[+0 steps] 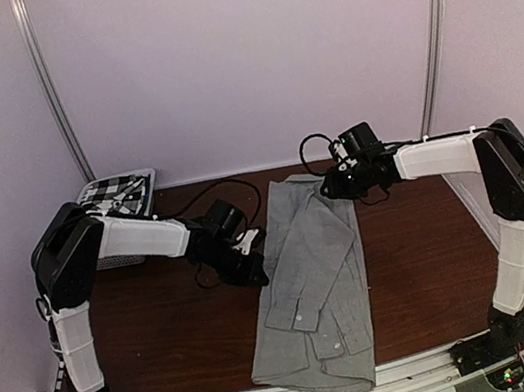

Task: Fold and stack the long sleeve shirts
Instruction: Move the rectangle-folded shirt to the center of the board, then smooth out the rectangle-folded shirt at the center of the board.

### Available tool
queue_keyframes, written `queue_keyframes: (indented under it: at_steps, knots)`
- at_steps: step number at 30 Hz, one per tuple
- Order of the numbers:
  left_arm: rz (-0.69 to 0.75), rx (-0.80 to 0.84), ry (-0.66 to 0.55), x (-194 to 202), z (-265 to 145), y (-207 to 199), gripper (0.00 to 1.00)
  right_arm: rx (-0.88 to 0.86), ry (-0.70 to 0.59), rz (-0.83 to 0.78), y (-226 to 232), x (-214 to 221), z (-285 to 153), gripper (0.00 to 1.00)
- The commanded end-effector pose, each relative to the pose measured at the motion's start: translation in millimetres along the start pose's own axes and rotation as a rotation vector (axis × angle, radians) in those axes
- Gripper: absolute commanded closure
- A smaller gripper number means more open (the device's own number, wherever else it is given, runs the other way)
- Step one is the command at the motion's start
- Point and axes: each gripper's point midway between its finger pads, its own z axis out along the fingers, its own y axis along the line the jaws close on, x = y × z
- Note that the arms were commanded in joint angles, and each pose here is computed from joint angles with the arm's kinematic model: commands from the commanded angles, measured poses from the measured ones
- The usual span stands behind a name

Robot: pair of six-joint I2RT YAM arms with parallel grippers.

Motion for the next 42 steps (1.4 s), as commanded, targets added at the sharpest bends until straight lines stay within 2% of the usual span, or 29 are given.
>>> queue_keyframes:
  at_steps: [1,9,15,20,23,26,30,36,42]
  knots:
    - [-0.055,-0.014,0.0,25,-19,3,1.0,-0.008,0.013,-0.023,4,-6,12,0.68]
    - [-0.1,-0.033,-0.037,59,-51,7,1.0,-0.058,0.072,-0.089,35,12,25,0.66]
    - [-0.077,-0.063,-0.081,49,-73,3,0.99,-0.1,0.088,-0.17,64,28,29,0.59]
    - [-0.049,-0.147,-0.13,26,-86,11,0.73,-0.124,0.1,-0.203,85,29,44,0.58]
    - [-0.029,-0.163,-0.148,14,-94,13,0.65,-0.11,0.102,-0.213,86,29,53,0.58]
    - [-0.006,-0.157,-0.192,-9,-103,12,0.64,-0.097,0.106,-0.221,83,29,60,0.57]
    - [0.039,-0.148,-0.257,-61,-106,7,0.65,-0.077,0.115,-0.217,81,28,68,0.58]
    - [0.098,-0.147,-0.335,-135,-94,0,0.66,-0.026,0.081,-0.171,67,26,48,0.59]
    - [0.101,-0.173,-0.388,-185,-74,13,0.66,0.003,0.077,-0.139,52,39,27,0.59]
